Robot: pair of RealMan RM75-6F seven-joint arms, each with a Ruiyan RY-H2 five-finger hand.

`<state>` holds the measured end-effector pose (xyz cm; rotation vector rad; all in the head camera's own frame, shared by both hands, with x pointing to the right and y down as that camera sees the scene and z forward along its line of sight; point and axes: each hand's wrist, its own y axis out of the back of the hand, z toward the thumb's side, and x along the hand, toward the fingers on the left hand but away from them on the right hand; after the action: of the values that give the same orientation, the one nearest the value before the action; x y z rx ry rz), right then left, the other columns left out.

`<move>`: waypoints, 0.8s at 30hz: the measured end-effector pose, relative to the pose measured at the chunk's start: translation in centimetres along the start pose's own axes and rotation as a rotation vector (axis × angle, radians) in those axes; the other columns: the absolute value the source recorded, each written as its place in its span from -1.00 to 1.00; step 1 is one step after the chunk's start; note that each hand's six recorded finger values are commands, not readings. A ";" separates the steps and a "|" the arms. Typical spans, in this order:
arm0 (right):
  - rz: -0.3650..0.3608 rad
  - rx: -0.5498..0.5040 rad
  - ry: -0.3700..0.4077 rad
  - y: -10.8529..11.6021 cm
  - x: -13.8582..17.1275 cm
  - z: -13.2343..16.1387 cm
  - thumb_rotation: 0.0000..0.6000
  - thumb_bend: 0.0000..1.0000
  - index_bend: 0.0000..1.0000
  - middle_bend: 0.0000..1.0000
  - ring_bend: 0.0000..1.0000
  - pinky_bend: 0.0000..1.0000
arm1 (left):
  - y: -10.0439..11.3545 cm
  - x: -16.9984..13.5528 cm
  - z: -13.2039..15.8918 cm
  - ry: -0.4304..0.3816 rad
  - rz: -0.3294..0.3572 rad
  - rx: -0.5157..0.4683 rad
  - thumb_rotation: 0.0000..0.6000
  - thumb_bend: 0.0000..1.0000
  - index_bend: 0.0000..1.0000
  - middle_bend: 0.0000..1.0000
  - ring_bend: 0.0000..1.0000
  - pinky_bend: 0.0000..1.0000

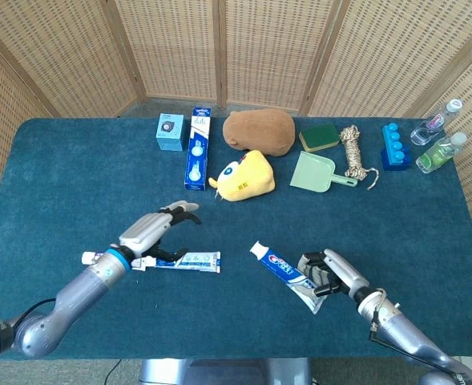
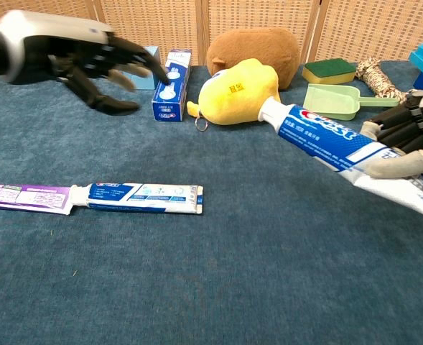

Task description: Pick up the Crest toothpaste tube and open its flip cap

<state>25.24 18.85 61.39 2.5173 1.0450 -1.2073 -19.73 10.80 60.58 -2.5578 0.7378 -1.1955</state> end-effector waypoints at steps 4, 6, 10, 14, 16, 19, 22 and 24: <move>0.011 -0.008 0.004 -0.3 -0.2 0.3 1.00 -0.01 0.99 0.51 0.47 0.53 | -0.6 1.5 1.5 -0.028 -0.061 -0.023 1.00 -0.31 -0.53 -0.85 -1.00 -0.84; 0.017 -0.021 0.006 -0.5 -0.3 0.4 1.00 -0.01 0.99 0.51 0.46 0.53 | -0.9 2.2 2.4 -0.045 -0.090 -0.036 1.00 -0.31 -0.53 -0.86 -1.00 -0.84; 0.034 -0.037 0.016 -1.1 -0.8 0.9 1.00 -0.01 0.99 0.51 0.46 0.53 | -1.4 3.6 3.8 -0.067 -0.137 -0.070 1.00 -0.31 -0.53 -0.87 -1.00 -0.84; 0.046 -0.057 0.020 -1.4 -1.0 1.1 1.00 0.00 0.99 0.51 0.46 0.53 | -1.6 5.0 4.9 -0.082 -0.163 -0.096 1.00 -0.31 -0.52 -0.87 -1.00 -0.84; 0.056 -0.064 0.026 -1.6 -1.0 1.4 1.00 0.00 0.99 0.51 0.46 0.53 | -1.6 5.3 5.2 -0.086 -0.171 -0.108 1.00 -0.31 -0.52 -0.87 -1.00 -0.84; 0.065 -0.072 0.036 -1.9 -1.1 1.7 1.00 0.00 0.99 0.51 0.46 0.53 | -1.8 5.6 5.7 -0.092 -0.186 -0.134 1.00 -0.31 -0.51 -0.87 -1.00 -0.84; 0.071 -0.081 0.043 -2.1 -1.2 1.9 1.00 -0.01 0.99 0.51 0.46 0.53 | -2.0 5.9 6.0 -0.095 -0.201 -0.149 1.00 -0.31 -0.51 -0.86 -1.00 -0.84; 0.076 -0.086 0.047 -2.1 -1.2 2.1 1.00 -0.01 0.99 0.51 0.46 0.53 | -2.2 6.0 6.1 -0.096 -0.210 -0.157 1.00 -0.31 -0.49 -0.86 -1.00 -0.83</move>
<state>21.99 18.91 61.23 2.5070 0.9801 -1.0647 -11.03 9.41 61.46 -2.8596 0.5743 -1.1020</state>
